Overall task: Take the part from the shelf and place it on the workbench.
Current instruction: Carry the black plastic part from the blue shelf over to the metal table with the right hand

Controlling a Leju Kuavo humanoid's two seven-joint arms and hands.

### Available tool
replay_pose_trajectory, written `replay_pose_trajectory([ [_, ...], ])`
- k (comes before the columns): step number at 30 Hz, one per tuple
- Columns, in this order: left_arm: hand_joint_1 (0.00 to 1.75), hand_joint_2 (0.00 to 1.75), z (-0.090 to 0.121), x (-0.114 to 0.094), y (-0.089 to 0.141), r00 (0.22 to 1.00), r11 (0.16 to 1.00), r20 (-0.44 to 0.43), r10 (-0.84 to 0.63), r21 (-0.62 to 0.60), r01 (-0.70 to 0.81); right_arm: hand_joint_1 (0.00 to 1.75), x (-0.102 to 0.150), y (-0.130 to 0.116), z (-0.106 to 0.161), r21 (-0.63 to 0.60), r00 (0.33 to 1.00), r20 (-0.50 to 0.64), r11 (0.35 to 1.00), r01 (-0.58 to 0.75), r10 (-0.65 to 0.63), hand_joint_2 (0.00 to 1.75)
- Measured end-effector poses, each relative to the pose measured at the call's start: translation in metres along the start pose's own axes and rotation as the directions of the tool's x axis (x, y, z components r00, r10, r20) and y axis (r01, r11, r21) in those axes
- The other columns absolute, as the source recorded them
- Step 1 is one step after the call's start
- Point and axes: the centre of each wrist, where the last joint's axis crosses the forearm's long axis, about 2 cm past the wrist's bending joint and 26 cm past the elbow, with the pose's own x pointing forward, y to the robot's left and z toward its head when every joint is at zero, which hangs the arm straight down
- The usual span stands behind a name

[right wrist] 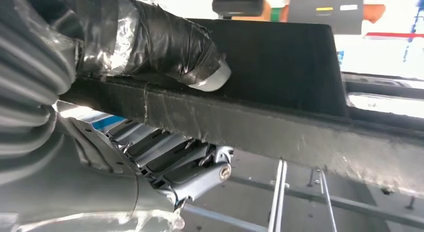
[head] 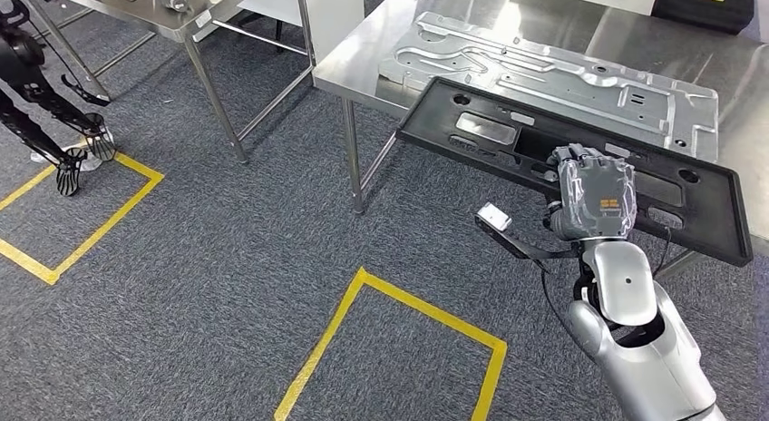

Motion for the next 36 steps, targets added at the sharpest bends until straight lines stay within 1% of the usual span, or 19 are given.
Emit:
replay_pose_trajectory([
  [7, 0.00, 1.75, 0.000, 0.001, -0.002, 1.000, 1.000, 0.004, -0.006, -0.001, 0.006, 1.75, 0.001, 0.003, 0.001, 0.011, 1.000, 0.000, 1.000, -0.006, 0.006, 1.75],
  [15, 0.00, 1.75, 0.000, 0.003, -0.004, 0.999, 1.000, 0.023, -0.025, 0.006, 0.025, 1.75, -0.010, 0.005, 0.006, 0.027, 0.999, -0.012, 0.999, -0.031, 0.031, 1.75],
  [22, 0.00, 1.75, -0.001, -0.002, -0.010, 0.999, 0.999, 0.025, -0.034, 0.000, 0.034, 1.75, -0.021, 0.004, 0.010, 0.051, 0.999, -0.016, 0.998, -0.035, 0.036, 1.75],
  [31, 0.00, 1.75, -0.001, -0.002, -0.014, 0.999, 1.000, 0.032, -0.027, -0.015, 0.028, 1.75, -0.028, 0.004, 0.014, 0.061, 0.998, -0.010, 0.997, -0.057, 0.058, 1.75],
  [36, 0.00, 1.75, -0.001, -0.003, -0.015, 0.999, 1.000, 0.029, -0.020, -0.023, 0.020, 1.75, -0.029, 0.007, 0.018, 0.071, 0.997, -0.013, 0.994, -0.081, 0.082, 1.75],
])
